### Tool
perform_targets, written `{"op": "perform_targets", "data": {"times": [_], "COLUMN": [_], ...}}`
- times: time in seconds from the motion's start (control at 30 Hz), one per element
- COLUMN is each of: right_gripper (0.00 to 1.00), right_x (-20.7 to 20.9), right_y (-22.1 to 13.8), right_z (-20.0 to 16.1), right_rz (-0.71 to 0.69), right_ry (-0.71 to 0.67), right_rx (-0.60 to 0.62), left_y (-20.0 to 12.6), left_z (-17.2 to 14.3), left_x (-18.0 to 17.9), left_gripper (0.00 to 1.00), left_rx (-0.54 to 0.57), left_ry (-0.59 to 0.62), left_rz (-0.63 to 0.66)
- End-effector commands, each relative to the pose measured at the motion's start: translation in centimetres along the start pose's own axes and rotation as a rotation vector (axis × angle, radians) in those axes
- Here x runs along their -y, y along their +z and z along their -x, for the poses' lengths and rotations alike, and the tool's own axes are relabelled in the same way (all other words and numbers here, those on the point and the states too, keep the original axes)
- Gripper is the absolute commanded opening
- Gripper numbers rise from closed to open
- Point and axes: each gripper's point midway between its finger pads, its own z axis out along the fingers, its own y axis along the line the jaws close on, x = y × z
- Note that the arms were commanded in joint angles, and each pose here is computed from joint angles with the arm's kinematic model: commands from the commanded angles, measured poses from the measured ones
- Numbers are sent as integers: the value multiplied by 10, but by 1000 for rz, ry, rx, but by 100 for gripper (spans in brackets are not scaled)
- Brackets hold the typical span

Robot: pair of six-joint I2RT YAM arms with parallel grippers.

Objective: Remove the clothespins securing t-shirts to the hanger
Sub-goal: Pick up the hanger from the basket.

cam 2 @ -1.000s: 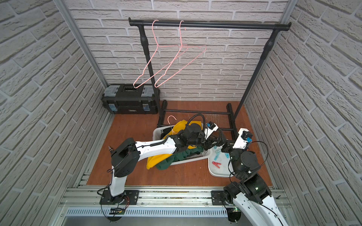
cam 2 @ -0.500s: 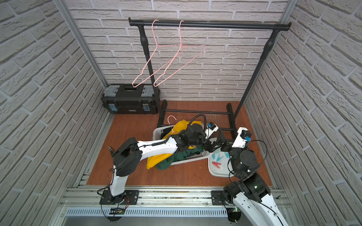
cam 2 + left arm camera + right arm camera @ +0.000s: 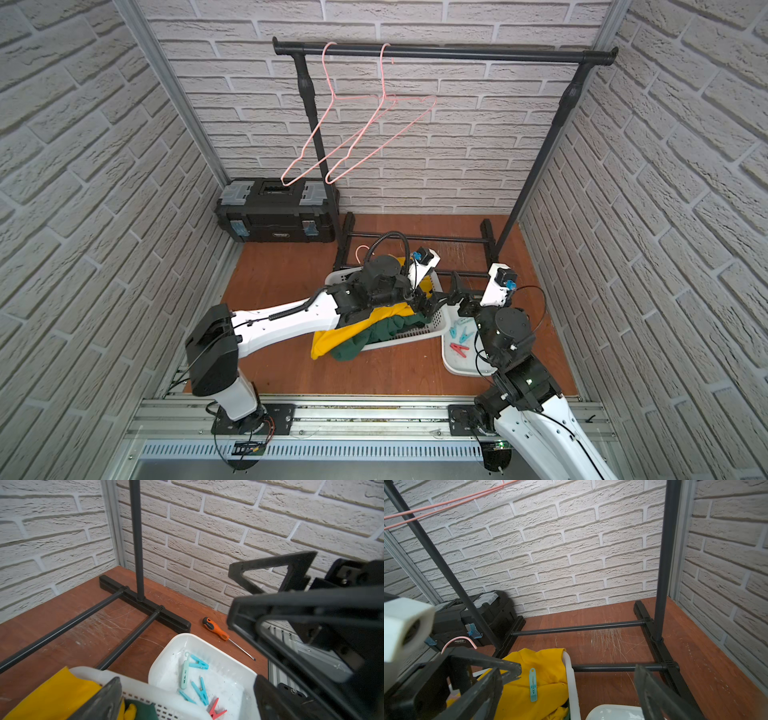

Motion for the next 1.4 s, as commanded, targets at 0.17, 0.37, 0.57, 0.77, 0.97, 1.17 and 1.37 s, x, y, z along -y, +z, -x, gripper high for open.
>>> {"op": "perform_targets", "data": {"times": [0.17, 0.37, 0.57, 0.77, 0.97, 1.17, 1.37], "right_gripper": [100, 100, 100, 100, 100, 100, 100], "right_x": [-16, -23, -34, -41, -52, -57, -58], "right_y": [11, 16, 24, 27, 30, 30, 30], "right_z": [-7, -17, -32, -37, -43, -44, -44], "right_rz": [77, 105, 152, 185, 232, 256, 262], "right_ry": [36, 44, 35, 45, 64, 76, 79], "right_rx": [-28, -68, -139, -163, -204, -213, -218], "left_y": [-58, -102, -157, -185, -169, -153, -138], "left_z": [9, 16, 6, -24, -32, -35, -40], "left_x": [-59, -98, -142, -167, -162, -159, -160], "left_gripper": [98, 98, 98, 98, 98, 98, 85], "left_rx": [-61, -39, 7, 19, 33, 17, 27], "left_ry": [-91, -205, -297, -463, -573, -612, -646], "left_rz": [222, 359, 594, 633, 456, 352, 279]}}
